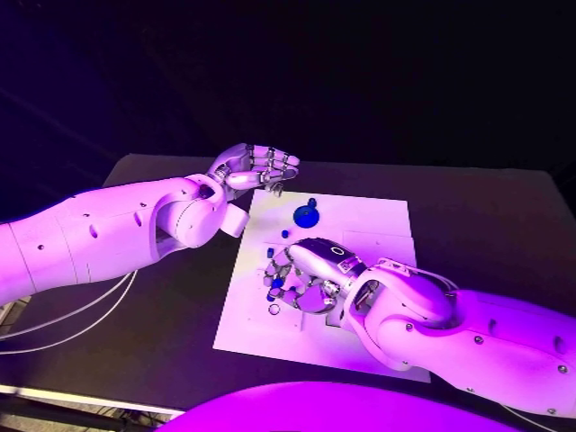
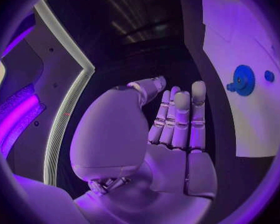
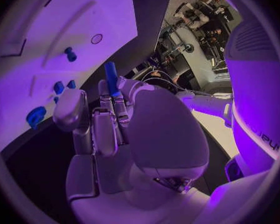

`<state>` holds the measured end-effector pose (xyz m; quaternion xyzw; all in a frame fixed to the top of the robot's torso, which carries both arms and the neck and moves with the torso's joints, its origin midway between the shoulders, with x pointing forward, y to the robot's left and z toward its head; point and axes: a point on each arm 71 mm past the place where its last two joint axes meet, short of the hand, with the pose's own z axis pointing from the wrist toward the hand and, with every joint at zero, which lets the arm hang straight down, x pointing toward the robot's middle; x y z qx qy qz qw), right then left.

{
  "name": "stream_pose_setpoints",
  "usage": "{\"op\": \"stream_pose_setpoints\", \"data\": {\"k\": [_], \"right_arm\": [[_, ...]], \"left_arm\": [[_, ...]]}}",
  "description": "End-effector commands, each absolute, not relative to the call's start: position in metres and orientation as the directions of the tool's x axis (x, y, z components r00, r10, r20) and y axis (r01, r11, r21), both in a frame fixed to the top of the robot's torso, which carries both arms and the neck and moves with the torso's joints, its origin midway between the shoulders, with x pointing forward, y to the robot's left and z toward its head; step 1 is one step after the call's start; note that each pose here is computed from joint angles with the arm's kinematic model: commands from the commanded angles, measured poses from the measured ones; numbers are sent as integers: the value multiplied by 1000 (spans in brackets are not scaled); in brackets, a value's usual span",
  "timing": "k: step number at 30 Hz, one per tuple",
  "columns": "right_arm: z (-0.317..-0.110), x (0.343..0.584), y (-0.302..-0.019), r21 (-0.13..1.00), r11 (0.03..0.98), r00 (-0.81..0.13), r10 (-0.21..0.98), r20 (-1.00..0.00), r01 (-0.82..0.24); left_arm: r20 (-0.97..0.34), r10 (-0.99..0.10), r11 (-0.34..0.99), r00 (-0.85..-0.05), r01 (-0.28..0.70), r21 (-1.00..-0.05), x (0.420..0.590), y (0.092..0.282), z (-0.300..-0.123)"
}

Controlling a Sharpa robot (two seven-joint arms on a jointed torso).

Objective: Assemble the parts on the task board

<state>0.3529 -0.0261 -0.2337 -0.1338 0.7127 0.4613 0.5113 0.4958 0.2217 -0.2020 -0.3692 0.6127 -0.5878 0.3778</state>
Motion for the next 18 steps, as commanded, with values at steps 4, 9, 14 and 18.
{"op": "stream_pose_setpoints", "data": {"k": [4, 9, 14, 18], "right_arm": [[-249, 351, -20, 521, 518, -444, 275, -853, -679], [-261, 351, -18, 523, 530, -459, 260, -850, -668], [-267, 353, -19, 513, 546, -465, 238, -853, -662], [-271, 355, -21, 501, 559, -463, 222, -858, -661]], "left_arm": [[-23, -888, 28, -459, -3, -1000, 495, 218, -201], [-23, -888, 28, -460, -4, -1000, 495, 218, -201], [-23, -887, 28, -461, -5, -1000, 495, 218, -201], [-22, -887, 28, -462, -6, -1000, 495, 218, -201]]}}
